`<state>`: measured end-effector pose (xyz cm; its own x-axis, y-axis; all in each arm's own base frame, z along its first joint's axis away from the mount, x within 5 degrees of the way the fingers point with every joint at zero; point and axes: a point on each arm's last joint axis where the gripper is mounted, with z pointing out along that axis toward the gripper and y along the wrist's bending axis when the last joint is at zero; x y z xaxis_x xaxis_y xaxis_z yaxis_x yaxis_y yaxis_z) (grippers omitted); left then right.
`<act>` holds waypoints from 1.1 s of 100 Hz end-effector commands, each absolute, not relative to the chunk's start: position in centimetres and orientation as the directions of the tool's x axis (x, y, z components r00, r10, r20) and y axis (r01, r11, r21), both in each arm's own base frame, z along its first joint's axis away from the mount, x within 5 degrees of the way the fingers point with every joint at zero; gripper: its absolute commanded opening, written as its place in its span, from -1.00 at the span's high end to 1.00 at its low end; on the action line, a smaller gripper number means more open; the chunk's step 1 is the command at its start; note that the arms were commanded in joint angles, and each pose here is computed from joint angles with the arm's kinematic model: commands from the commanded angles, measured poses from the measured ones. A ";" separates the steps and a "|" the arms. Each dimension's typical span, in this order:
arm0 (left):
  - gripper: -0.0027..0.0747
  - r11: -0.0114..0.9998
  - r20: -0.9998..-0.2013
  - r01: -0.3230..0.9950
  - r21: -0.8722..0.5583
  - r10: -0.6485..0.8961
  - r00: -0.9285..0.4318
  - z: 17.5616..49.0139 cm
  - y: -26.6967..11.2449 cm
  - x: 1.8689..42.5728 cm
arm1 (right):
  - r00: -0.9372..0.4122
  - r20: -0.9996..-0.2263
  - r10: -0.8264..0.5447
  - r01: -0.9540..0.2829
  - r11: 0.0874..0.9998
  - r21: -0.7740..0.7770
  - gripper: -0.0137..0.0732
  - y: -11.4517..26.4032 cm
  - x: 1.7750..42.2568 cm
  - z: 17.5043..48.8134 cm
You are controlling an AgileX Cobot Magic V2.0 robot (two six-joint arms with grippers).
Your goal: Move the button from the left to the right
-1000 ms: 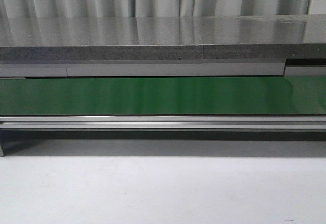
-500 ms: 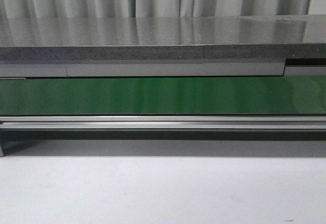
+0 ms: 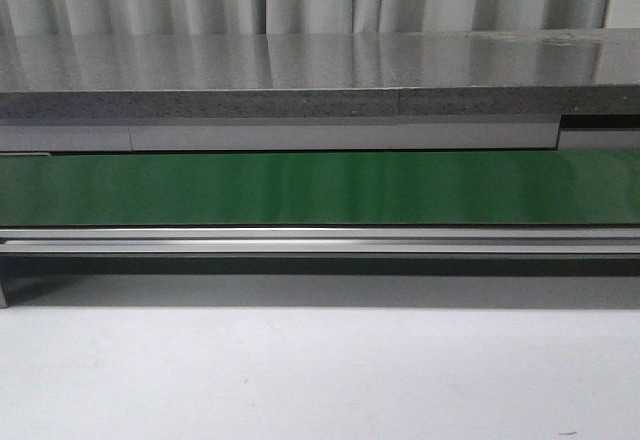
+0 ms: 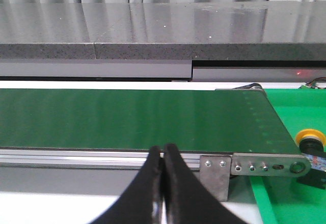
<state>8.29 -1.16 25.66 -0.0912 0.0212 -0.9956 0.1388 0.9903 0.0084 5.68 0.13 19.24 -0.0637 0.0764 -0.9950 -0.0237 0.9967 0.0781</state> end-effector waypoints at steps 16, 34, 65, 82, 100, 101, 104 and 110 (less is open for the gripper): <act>0.92 0.990 -1.000 0.140 -0.001 -0.002 0.004 27.3 -1.2 8.4 | 0.035 -0.996 0.085 -0.037 0.996 0.084 0.84 0.2 5.6 20.1; 0.92 0.990 -1.000 0.140 -0.001 -0.002 0.004 27.3 -1.2 8.4 | 0.035 -0.996 0.085 -0.037 0.996 0.084 0.84 0.2 5.6 20.1; 0.92 0.990 -1.000 0.140 -0.001 -0.002 0.004 27.3 -1.2 8.4 | 0.035 -0.996 0.085 -0.037 0.996 0.084 0.84 0.2 5.6 20.1; 0.92 0.990 -1.000 0.140 -0.001 -0.002 0.004 27.3 -1.2 8.4 | 0.035 -0.996 0.085 -0.037 0.996 0.084 0.84 0.2 5.6 20.1; 0.92 0.990 -1.000 0.140 -0.001 -0.002 0.004 27.2 -1.2 8.4 | 0.035 -0.996 0.085 -0.037 0.996 0.084 0.84 0.2 5.6 20.1; 0.92 0.990 -1.000 0.140 -0.001 -0.001 0.002 27.1 -1.2 8.4 | 0.035 -0.996 0.085 -0.037 0.996 0.084 0.84 0.2 5.6 20.1; 0.92 0.990 -1.000 0.139 -0.001 -0.002 0.005 27.0 -1.2 8.4 | 0.035 -0.996 0.085 -0.037 0.996 0.084 0.84 0.2 5.6 20.1; 0.92 0.990 -1.000 0.138 0.012 0.010 0.018 26.8 -1.2 8.4 | 0.035 -0.996 0.085 -0.037 0.996 0.084 0.84 0.2 5.6 20.1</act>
